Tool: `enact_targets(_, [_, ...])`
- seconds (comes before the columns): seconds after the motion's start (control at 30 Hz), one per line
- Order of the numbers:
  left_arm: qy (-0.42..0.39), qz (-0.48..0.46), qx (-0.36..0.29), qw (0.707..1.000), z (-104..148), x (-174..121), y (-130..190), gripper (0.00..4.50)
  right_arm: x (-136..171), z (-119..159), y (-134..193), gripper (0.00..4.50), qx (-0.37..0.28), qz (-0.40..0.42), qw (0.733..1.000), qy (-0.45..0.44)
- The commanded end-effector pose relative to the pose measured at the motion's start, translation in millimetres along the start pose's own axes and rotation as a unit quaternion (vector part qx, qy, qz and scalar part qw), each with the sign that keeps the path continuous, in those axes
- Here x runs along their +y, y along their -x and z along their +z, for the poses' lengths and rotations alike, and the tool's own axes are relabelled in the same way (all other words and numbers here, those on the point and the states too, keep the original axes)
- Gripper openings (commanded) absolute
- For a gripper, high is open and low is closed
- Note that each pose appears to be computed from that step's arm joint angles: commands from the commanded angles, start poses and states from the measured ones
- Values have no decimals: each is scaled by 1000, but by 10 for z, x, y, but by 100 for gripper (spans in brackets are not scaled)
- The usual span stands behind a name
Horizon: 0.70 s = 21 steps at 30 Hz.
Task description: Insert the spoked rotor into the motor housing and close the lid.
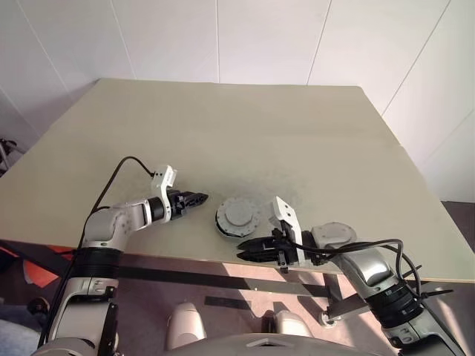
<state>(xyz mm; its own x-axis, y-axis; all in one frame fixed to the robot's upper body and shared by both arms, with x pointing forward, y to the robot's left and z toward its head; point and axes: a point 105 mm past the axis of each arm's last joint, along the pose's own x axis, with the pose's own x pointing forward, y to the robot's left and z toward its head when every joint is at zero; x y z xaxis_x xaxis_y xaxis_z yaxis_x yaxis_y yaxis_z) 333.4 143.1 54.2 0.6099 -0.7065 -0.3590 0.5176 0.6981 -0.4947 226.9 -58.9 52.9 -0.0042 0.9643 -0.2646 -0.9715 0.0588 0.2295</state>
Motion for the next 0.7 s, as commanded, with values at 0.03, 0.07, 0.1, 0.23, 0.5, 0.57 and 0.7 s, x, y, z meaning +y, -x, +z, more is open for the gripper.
enact_targets(0.03, [-12, 6, -14, 1000, 109, -3, 65, 253, -73, 115, -77, 67, -20, -1, 1000, 15])
enact_targets(0.07, [-12, 7, -14, 1000, 114, -1, 66, 253, -111, 100, -116, 67, -23, -3, 1000, 9])
enact_targets(0.1, [-14, 7, -16, 1000, 133, -7, 64, 253, -155, 80, -159, 67, -25, -9, 1000, 4])
enact_targets(0.23, [-20, 8, -21, 1000, 202, -15, 70, 253, -253, 54, -241, 67, -30, -19, 999, 0])
enact_targets(0.5, [-25, 11, -22, 999, 237, 10, 84, 253, -461, 114, -248, 67, -36, -51, 998, 22])
enact_targets(0.57, [-26, 10, -22, 999, 239, 0, 77, 253, -545, 150, -243, 67, -37, -64, 997, 29])
enact_targets(0.7, [-28, 8, -22, 999, 243, -9, 63, 253, -702, 211, -231, 67, -37, -90, 994, 40])
